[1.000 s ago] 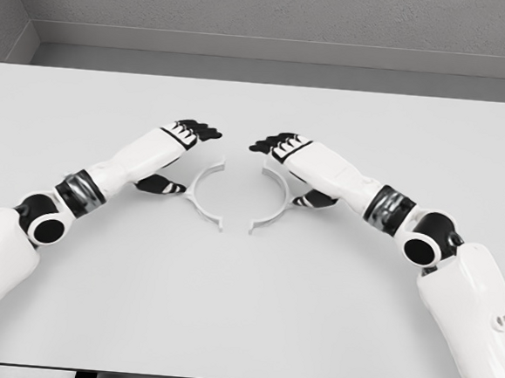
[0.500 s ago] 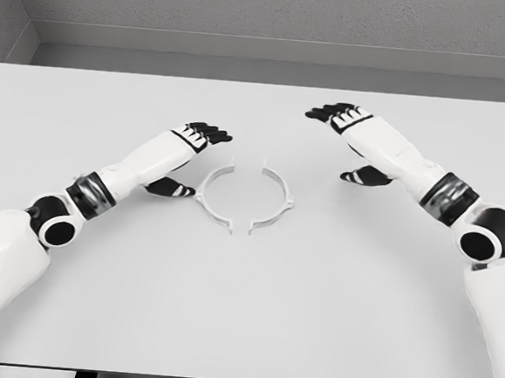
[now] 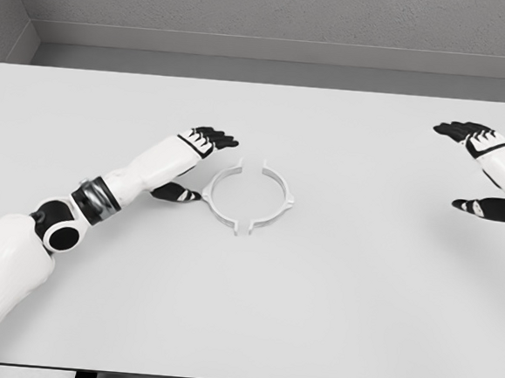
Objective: Assemble PVC drainage pipe clamps
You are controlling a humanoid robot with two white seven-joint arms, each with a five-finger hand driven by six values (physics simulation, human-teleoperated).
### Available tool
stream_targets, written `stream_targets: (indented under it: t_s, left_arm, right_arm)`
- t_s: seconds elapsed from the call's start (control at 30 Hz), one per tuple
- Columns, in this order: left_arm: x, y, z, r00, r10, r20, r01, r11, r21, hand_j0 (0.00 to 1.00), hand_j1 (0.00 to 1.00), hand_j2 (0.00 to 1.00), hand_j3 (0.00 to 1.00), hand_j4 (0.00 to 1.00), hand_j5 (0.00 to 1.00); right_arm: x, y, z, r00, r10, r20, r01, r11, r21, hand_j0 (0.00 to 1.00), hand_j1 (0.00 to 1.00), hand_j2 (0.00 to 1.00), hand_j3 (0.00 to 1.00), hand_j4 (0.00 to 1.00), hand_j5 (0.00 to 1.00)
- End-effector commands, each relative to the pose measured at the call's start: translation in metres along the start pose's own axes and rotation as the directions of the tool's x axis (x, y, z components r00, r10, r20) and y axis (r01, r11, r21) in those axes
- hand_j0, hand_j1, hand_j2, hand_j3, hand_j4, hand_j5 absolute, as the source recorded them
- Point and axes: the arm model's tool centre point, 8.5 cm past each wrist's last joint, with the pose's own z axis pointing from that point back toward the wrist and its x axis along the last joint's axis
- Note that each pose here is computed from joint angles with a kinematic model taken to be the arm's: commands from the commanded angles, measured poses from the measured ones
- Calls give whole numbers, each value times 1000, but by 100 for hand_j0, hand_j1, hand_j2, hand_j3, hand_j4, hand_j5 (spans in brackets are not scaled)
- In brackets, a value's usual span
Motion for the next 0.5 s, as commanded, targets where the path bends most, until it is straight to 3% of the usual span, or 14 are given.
stream_targets:
  t_s: [0.0,0.47]
  left_arm:
    - [2,2,-1,1000,2,7,-2,1000,9,100,100,100,100,100,100]
    - [5,1,-4,1000,9,13,-9,1000,14,100,100,100,100,100,100]
  right_arm:
    - [-1,-2,1,1000,-7,-2,6,1000,-10,100,100,100,100,100,100]
    - [-2,-1,2,1000,-8,-6,8,1000,-8,100,100,100,100,100,100]
